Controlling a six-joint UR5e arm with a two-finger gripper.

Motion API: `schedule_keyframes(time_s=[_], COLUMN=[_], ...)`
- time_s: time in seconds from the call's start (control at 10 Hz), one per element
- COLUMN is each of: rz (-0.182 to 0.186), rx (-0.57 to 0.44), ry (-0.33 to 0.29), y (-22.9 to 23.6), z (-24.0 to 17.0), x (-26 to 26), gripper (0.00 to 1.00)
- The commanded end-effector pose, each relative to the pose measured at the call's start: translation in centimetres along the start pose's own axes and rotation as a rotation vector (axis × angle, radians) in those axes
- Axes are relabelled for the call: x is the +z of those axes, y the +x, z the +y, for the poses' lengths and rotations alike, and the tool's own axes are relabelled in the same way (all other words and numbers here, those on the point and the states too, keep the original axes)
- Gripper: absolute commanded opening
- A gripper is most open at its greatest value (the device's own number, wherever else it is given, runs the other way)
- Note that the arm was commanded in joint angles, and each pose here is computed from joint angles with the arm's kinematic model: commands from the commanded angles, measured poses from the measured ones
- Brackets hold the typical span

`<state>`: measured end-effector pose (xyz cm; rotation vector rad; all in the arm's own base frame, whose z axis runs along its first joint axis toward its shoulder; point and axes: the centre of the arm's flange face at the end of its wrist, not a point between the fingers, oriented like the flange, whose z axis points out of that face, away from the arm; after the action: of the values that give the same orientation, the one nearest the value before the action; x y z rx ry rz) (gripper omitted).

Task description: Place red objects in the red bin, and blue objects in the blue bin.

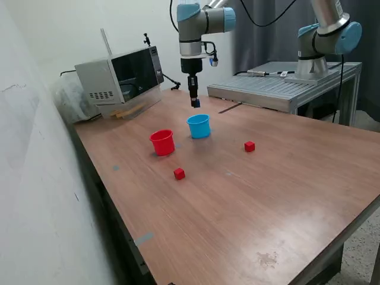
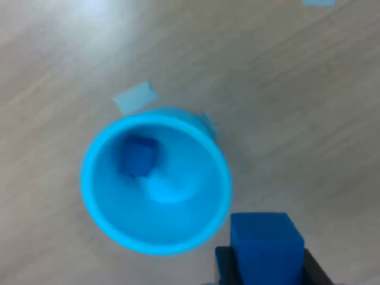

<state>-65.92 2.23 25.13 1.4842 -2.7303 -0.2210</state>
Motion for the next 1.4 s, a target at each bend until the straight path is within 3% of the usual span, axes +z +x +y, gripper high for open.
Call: schedule_keyframes(time_s=[0.0,1.0,1.1,1.3], rz=[-0.016,-0.031,-0.031,-0.032], rx=[0.005,0.019,0.019,0.020], ry=[0.041,0.062,0.061,0.064], y=[-1.3,-2.5,-2.5,-2.6], z=[-0.9,-1.3,-1.3,-1.3], x=[1.9,3.1,3.0,3.2], gripper=[0.00,0.00,1.00,1.00])
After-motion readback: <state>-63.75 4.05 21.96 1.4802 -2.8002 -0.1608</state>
